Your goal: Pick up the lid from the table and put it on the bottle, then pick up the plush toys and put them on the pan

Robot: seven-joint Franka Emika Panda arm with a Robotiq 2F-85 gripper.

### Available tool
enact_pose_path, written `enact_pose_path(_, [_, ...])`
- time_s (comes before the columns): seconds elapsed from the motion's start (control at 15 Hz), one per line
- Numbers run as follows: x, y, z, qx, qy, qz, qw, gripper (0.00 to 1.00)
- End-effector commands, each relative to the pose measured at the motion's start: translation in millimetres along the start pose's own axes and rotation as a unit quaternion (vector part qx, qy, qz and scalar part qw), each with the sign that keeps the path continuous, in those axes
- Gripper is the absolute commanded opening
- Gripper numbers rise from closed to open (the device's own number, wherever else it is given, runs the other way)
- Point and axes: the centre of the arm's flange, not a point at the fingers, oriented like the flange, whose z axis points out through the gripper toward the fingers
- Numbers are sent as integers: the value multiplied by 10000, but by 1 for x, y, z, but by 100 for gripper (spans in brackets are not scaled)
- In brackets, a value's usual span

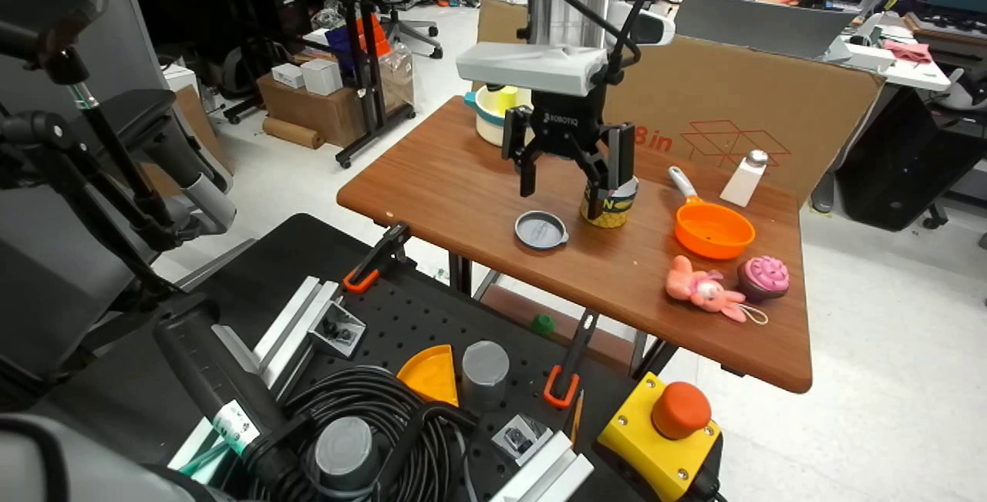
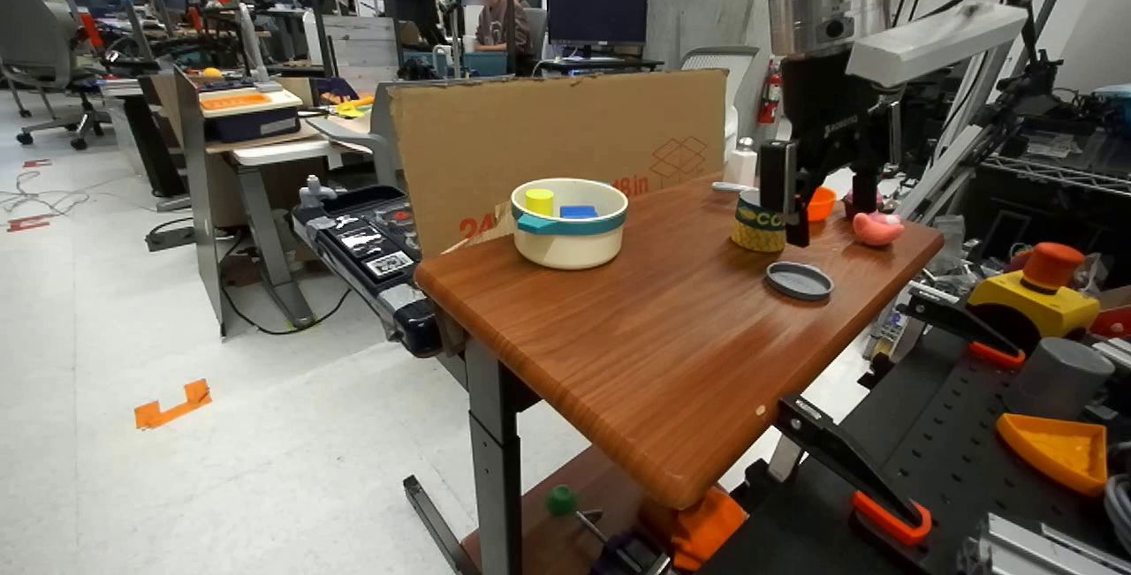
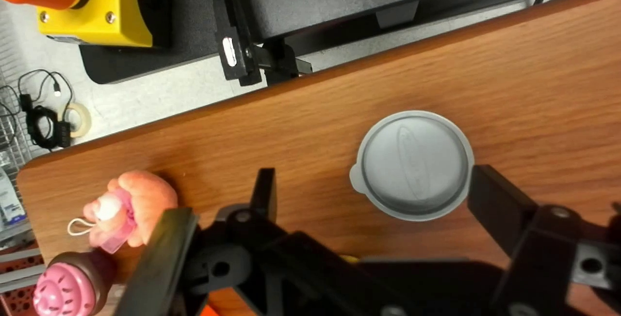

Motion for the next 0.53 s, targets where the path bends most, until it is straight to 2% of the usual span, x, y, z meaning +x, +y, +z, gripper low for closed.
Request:
enact_pose_path(0.0, [10, -1, 12, -121, 80, 57, 9999, 100])
enact_pose_path(0.47, [13, -13, 9, 49, 182, -37, 9998, 100])
